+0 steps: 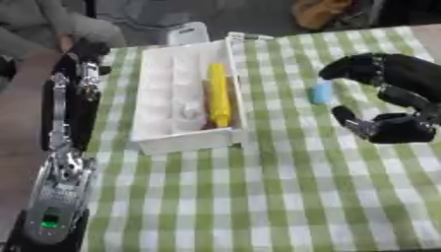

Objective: Pick up objects on the table and place them in the box.

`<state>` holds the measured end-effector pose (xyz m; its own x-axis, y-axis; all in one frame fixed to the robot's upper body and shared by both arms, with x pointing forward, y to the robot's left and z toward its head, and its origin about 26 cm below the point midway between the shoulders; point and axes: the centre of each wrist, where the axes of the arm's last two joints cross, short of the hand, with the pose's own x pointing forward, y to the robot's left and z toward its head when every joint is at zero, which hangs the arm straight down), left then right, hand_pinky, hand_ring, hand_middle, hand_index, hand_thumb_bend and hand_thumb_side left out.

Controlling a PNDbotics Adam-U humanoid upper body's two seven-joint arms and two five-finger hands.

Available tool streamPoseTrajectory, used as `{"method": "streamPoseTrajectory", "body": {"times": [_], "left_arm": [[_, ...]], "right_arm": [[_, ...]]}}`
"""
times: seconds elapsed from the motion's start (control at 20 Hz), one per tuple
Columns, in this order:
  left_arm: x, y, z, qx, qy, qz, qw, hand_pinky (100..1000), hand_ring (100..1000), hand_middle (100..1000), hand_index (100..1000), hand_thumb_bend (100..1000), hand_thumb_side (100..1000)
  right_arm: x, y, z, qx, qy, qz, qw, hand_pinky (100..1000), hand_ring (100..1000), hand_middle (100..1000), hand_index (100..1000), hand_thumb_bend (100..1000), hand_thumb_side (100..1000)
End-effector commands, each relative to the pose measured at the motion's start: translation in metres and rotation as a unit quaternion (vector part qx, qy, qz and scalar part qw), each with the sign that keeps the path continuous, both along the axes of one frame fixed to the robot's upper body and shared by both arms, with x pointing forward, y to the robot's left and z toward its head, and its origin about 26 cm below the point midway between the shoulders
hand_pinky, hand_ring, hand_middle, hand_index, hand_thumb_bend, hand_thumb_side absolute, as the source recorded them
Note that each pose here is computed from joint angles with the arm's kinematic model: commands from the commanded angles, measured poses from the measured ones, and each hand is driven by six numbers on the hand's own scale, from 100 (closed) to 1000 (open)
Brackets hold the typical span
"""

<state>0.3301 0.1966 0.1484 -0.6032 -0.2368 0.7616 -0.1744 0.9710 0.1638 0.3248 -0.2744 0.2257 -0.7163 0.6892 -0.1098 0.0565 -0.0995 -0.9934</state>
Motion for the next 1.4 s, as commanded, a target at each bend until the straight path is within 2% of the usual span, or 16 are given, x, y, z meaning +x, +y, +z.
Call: {"method": "streamPoseTrajectory", "body": {"times": [0.05,0.55,0.85,1.4], "left_arm": [[0.0,0.0,0.012,0.011,-0.02,-0.011,1.0,718,1000,660,752,100,816],[0.0,-0.002,0.018,0.018,-0.028,-0.02,0.999,719,1000,660,753,100,812],[0.0,-0.002,0.019,0.019,-0.029,-0.022,0.999,719,1000,660,752,100,811],[-0.001,-0.003,0.02,0.02,-0.031,-0.024,0.999,720,1000,652,752,100,809]], "right_arm": [[0.007,-0.012,0.008,-0.045,-0.017,-0.013,0.999,931,881,855,946,251,238],[0.029,-0.041,0.001,-0.075,-0.008,-0.062,0.995,936,882,858,946,235,257],[0.036,-0.052,-0.003,-0.083,-0.002,-0.083,0.993,938,882,859,947,202,264],[0.043,-0.065,-0.006,-0.085,0.002,-0.107,0.991,940,884,860,947,198,271]]}}
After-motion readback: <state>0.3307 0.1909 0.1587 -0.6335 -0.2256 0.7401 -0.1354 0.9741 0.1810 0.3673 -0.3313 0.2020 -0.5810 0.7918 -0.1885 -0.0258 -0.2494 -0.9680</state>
